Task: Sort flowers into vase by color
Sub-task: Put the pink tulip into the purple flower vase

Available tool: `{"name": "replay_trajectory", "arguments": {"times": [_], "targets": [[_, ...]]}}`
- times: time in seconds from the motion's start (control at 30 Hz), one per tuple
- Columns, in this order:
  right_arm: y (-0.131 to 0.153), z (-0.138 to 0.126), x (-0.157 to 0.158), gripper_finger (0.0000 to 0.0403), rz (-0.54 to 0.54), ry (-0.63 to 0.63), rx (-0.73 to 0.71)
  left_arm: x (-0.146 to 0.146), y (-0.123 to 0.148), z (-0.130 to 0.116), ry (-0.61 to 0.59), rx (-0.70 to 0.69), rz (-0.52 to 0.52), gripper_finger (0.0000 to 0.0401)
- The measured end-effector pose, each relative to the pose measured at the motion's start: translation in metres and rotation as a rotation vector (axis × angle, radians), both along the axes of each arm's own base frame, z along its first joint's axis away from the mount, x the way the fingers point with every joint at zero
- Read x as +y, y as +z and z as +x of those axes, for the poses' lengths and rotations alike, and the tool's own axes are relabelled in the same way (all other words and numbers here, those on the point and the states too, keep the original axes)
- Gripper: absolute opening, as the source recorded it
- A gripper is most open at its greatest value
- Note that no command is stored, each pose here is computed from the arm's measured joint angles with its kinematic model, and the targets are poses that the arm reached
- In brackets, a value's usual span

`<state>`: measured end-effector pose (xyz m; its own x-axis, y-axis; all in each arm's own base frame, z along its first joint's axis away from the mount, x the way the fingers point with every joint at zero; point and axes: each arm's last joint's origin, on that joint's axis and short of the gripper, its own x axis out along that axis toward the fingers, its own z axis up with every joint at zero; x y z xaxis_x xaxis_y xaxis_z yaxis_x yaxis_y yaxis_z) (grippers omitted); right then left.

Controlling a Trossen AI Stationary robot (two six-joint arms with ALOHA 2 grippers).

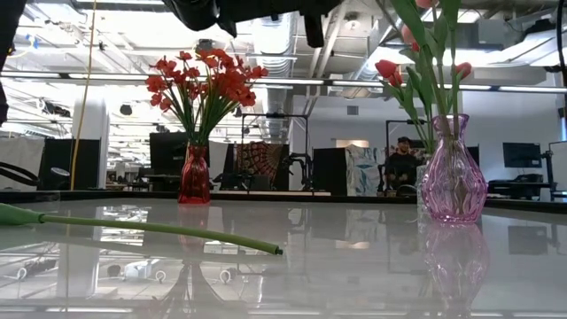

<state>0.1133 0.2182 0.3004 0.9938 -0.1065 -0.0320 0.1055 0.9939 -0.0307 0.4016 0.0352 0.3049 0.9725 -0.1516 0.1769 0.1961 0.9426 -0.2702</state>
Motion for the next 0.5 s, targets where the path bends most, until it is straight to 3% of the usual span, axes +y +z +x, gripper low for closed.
{"name": "replay_trajectory", "arguments": {"times": [0.5], "targets": [[-0.001, 0.000, 0.000, 0.0270, 0.022, 0.001, 0.003, 0.000, -0.025, 0.015, -0.026, -0.012, -0.013, 0.0005]]}}
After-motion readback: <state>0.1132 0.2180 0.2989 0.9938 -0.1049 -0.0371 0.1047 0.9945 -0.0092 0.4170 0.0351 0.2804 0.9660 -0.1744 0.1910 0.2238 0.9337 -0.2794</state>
